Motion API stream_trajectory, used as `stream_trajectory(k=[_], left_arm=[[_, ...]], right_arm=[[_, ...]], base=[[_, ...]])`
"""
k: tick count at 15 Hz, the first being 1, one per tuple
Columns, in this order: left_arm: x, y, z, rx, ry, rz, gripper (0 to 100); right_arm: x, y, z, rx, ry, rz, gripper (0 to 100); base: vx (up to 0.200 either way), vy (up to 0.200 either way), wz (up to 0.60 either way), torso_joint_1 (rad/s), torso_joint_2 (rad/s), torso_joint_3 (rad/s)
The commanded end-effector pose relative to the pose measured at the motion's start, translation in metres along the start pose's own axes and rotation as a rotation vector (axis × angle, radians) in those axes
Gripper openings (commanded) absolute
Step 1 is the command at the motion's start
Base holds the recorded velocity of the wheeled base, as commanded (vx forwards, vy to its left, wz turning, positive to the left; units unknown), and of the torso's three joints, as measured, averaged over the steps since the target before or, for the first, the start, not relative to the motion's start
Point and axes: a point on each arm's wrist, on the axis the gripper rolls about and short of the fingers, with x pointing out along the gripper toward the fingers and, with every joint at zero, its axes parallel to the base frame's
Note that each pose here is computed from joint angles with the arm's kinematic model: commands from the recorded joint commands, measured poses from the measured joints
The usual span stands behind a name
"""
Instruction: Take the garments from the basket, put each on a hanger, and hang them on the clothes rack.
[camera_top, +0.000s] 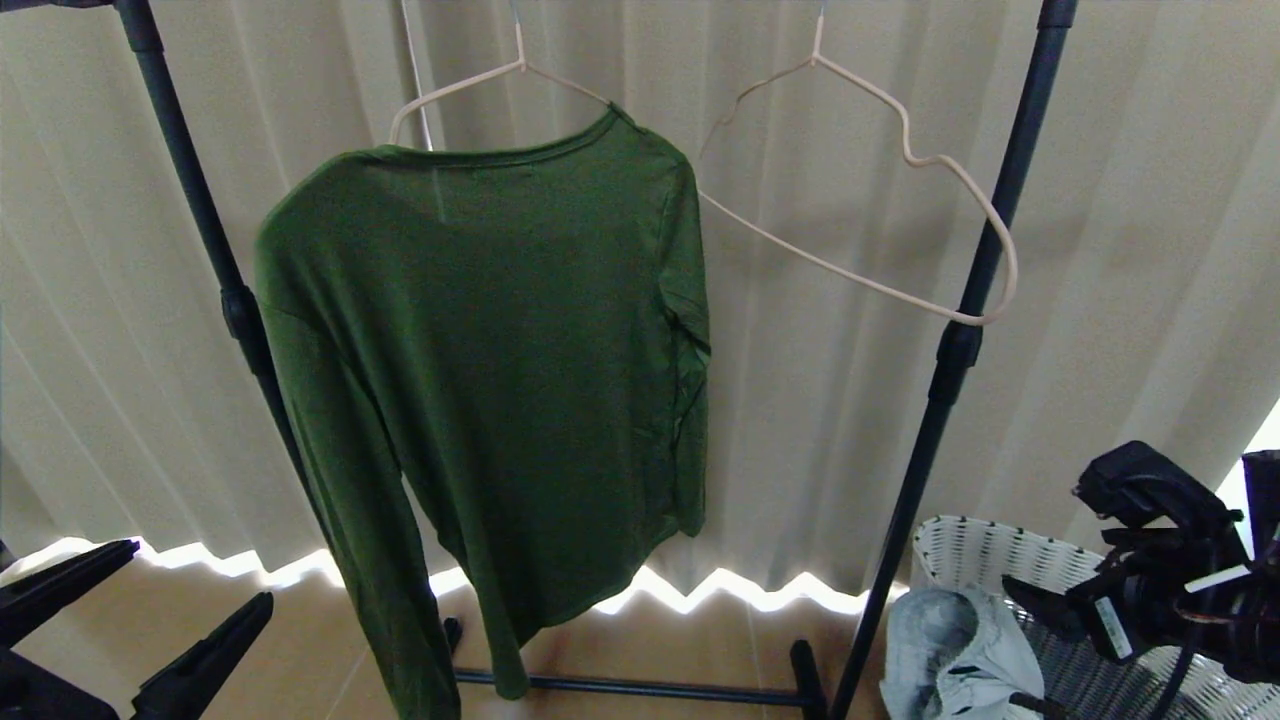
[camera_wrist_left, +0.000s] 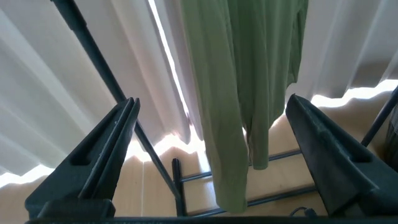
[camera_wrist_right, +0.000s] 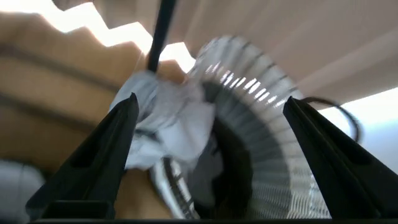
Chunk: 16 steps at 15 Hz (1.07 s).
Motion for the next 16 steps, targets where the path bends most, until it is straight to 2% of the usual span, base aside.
stream_trajectory(k=[1,2,4,7,9,12,15,16], left_arm=[[0.000,0.000,0.000,0.000,0.002,0.000,100],[0.000,0.000,0.000,0.000,0.002,0.000,100],[0.000,0.000,-0.001,0.000,0.002,-0.016,100],[0.000,-0.001,0.000,-0.003,-0.003,-0.024,100],[0.000,-0.001,-0.001,-0.003,0.000,-0.025,100],[0.000,-0.001,0.000,-0.003,-0.002,-0.025,100],[0.000,-0.001,0.000,-0.003,-0.003,-0.024,100],[0.000,-0.001,0.000,-0.003,-0.005,-0.024,100]], right_arm=[[0.024,0.010,0.015,-0.050,0.099,0.061,100],[0.029,0.012,0.016,-0.056,0.122,0.067,100],[0.062,0.017,0.017,-0.077,0.233,0.069,100],[0.091,0.022,0.009,-0.105,0.343,0.010,100],[0.103,0.022,0.007,-0.110,0.373,-0.001,100],[0.123,0.020,0.004,-0.118,0.424,-0.078,100],[0.128,0.018,0.005,-0.115,0.430,-0.086,100],[0.128,0.018,0.005,-0.114,0.428,-0.093,0]], base=[[0.000,0.000,0.00,0.000,0.00,0.000],[0.000,0.000,0.00,0.000,0.00,0.000],[0.000,0.000,0.00,0.000,0.00,0.000],[0.000,0.000,0.00,0.000,0.00,0.000],[0.000,0.000,0.00,0.000,0.00,0.000],[0.000,0.000,0.00,0.000,0.00,0.000],[0.000,0.000,0.00,0.000,0.00,0.000],[0.000,0.000,0.00,0.000,0.00,0.000]])
